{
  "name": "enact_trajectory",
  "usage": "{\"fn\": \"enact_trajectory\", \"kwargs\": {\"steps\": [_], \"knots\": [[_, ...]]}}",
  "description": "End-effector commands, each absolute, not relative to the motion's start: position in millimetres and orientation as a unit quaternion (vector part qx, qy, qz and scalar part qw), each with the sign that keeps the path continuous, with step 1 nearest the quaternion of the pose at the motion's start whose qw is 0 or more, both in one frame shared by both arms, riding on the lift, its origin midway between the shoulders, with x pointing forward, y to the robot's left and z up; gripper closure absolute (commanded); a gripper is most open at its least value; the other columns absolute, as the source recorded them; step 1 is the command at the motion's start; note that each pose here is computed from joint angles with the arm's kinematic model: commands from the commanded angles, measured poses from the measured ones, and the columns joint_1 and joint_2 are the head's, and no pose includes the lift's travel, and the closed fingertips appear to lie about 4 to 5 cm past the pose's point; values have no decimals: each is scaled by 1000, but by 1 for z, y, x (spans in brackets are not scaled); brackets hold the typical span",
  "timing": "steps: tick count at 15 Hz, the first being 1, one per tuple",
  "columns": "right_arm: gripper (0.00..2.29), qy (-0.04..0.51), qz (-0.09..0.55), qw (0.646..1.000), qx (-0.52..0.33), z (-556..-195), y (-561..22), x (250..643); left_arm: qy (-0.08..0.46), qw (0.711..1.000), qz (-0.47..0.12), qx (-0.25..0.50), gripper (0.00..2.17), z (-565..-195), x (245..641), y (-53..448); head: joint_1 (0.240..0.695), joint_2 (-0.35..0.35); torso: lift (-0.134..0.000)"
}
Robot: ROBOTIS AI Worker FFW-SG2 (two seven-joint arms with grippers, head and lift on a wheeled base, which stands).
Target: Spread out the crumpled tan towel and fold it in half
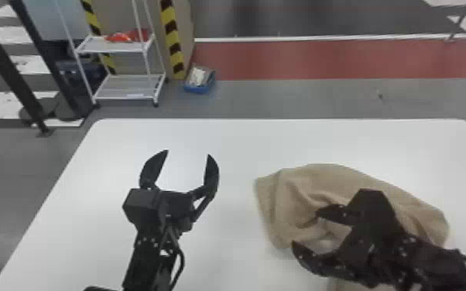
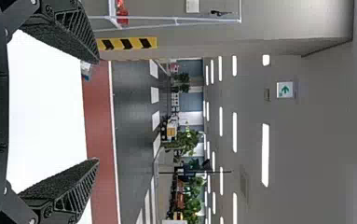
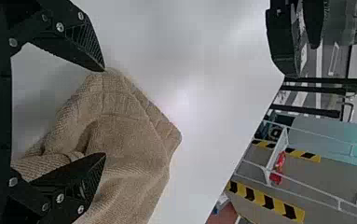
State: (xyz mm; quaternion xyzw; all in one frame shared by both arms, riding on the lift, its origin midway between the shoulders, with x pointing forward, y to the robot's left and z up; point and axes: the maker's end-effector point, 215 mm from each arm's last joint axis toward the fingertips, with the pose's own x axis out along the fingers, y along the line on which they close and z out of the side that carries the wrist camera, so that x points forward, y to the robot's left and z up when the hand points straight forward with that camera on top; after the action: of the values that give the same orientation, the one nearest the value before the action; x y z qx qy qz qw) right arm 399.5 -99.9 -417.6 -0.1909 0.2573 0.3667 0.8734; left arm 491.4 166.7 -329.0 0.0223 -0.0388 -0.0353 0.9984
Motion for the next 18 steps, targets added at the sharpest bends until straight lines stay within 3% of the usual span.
{"fn": "enact_trajectory", "kwargs": {"steps": [1, 11, 16, 18], "knots": [[279, 260, 367, 871, -199, -420, -97, 403, -38, 998, -34, 23, 137, -329, 492, 167, 695, 81, -124], [289, 328, 369, 840, -227, -452, -83, 400, -39, 998, -37, 22, 137, -328, 491, 163, 695, 95, -124], [593, 355, 344, 841, -220, -462, -88, 405, -38, 998, -36, 22, 137, -329, 491, 165, 695, 101, -124], [961, 361, 336, 842, -216, -463, -91, 406, -38, 998, -36, 22, 137, -329, 491, 165, 695, 97, -124]]}}
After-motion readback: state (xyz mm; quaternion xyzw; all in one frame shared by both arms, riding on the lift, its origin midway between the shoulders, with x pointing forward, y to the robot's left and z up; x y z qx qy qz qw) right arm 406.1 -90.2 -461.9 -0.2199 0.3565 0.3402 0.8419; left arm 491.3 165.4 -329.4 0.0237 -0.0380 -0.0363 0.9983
